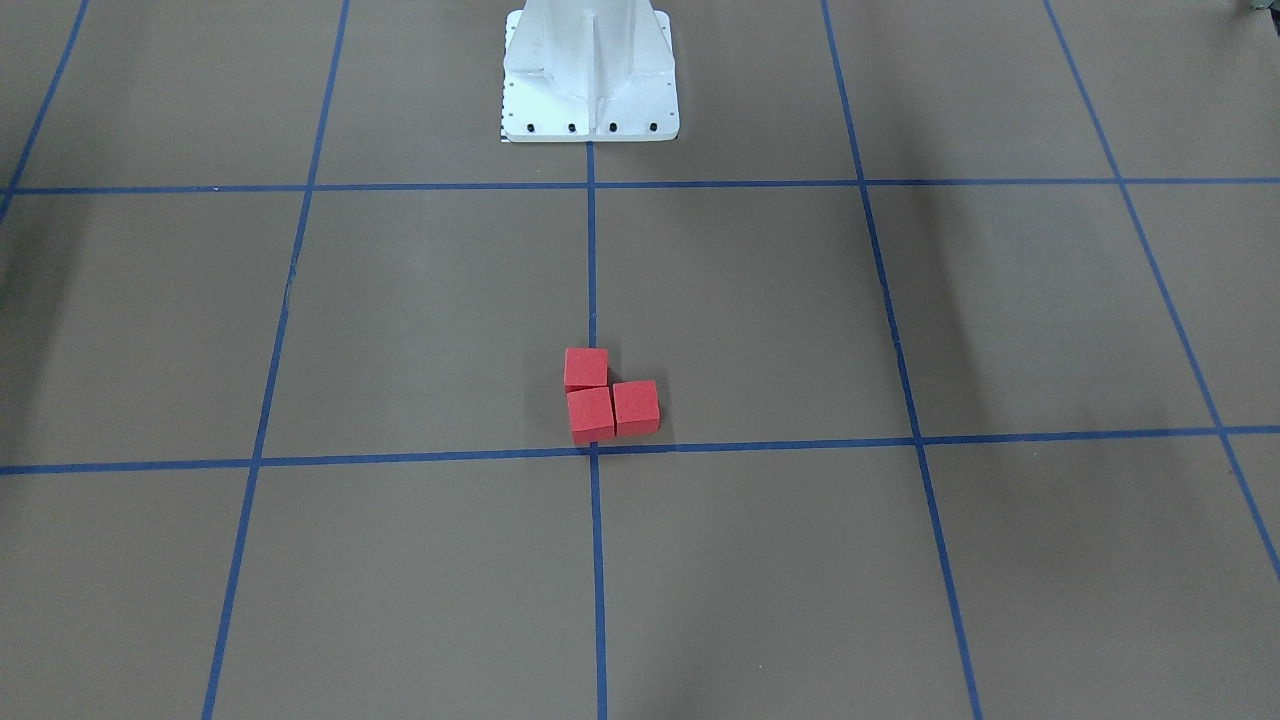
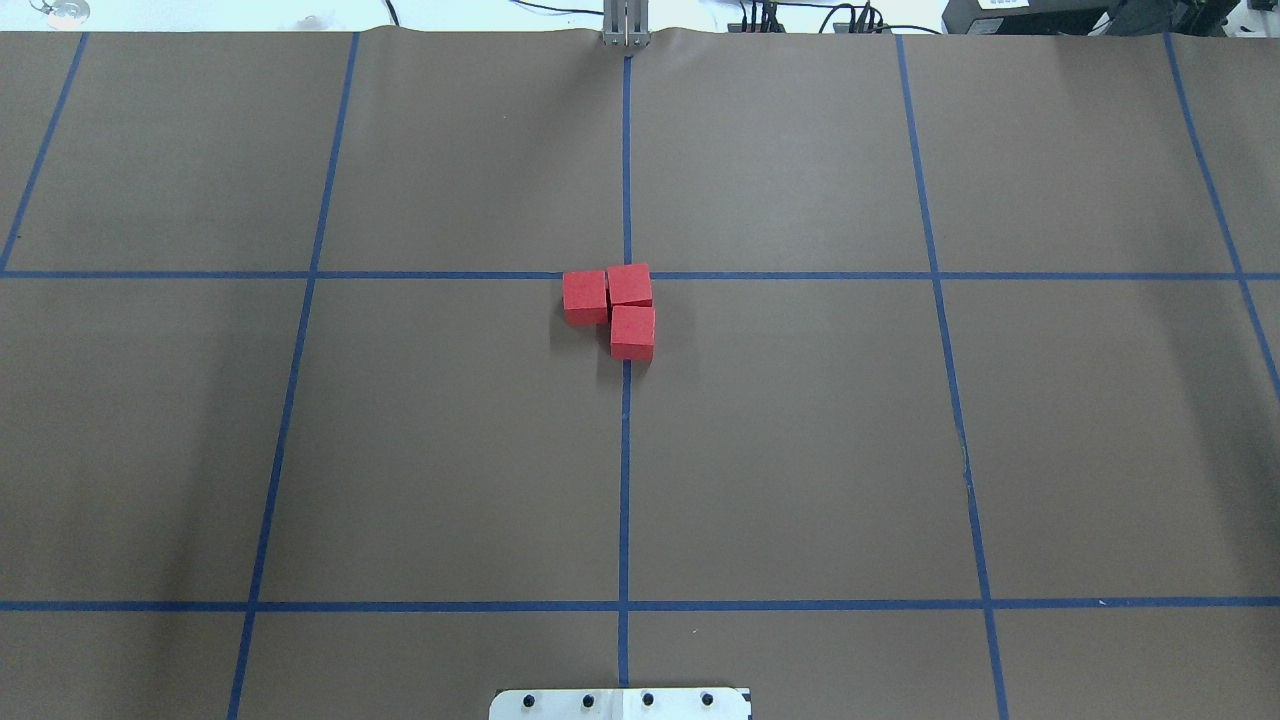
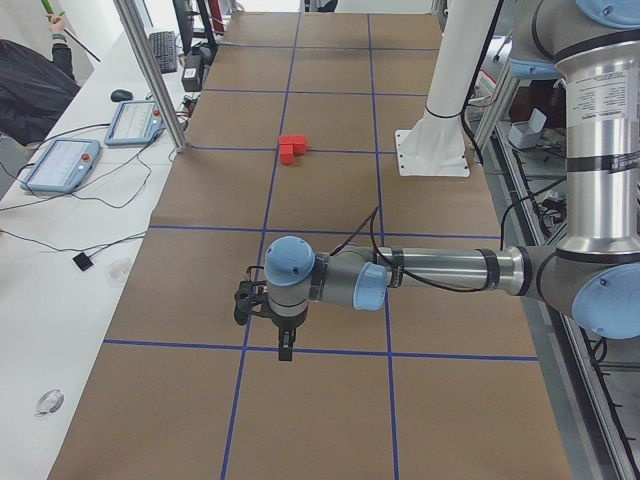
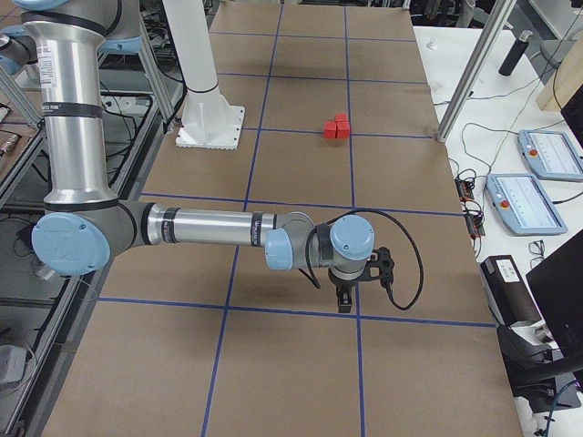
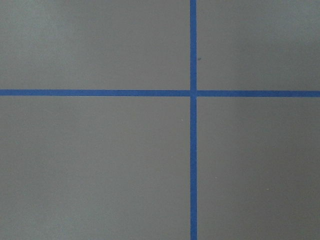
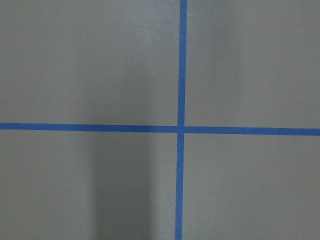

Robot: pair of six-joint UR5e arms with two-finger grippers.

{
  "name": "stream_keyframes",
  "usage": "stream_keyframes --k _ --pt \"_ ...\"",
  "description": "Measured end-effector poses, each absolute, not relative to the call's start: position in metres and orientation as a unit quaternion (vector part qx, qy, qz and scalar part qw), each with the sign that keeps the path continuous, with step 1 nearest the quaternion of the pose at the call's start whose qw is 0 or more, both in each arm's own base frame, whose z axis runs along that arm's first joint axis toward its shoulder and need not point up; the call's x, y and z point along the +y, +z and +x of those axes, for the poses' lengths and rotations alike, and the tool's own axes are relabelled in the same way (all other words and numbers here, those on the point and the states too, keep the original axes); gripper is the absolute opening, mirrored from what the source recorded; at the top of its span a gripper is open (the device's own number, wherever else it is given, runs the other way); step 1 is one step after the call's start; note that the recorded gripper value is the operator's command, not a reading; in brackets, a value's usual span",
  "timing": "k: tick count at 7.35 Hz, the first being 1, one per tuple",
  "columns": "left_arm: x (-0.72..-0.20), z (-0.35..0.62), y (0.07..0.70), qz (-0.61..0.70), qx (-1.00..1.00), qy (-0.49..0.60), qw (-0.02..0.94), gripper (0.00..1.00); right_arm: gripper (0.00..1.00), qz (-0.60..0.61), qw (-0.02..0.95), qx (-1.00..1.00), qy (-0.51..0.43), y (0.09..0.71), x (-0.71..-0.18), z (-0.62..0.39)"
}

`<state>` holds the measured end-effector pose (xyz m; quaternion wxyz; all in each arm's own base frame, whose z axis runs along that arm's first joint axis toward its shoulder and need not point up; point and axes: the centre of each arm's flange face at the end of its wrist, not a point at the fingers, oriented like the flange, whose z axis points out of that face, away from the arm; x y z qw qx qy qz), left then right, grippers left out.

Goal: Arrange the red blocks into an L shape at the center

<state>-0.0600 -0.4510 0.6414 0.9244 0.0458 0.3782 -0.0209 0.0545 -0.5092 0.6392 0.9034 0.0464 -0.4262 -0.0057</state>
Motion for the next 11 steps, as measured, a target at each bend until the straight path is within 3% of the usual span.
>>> stream_keyframes --k 11 --pt "-0.451 -0.061 0.642 0.046 0.378 -0.022 0.924 1.0 0.99 0.037 0.919 -0.394 0.002 0.625 -0.49 0.063"
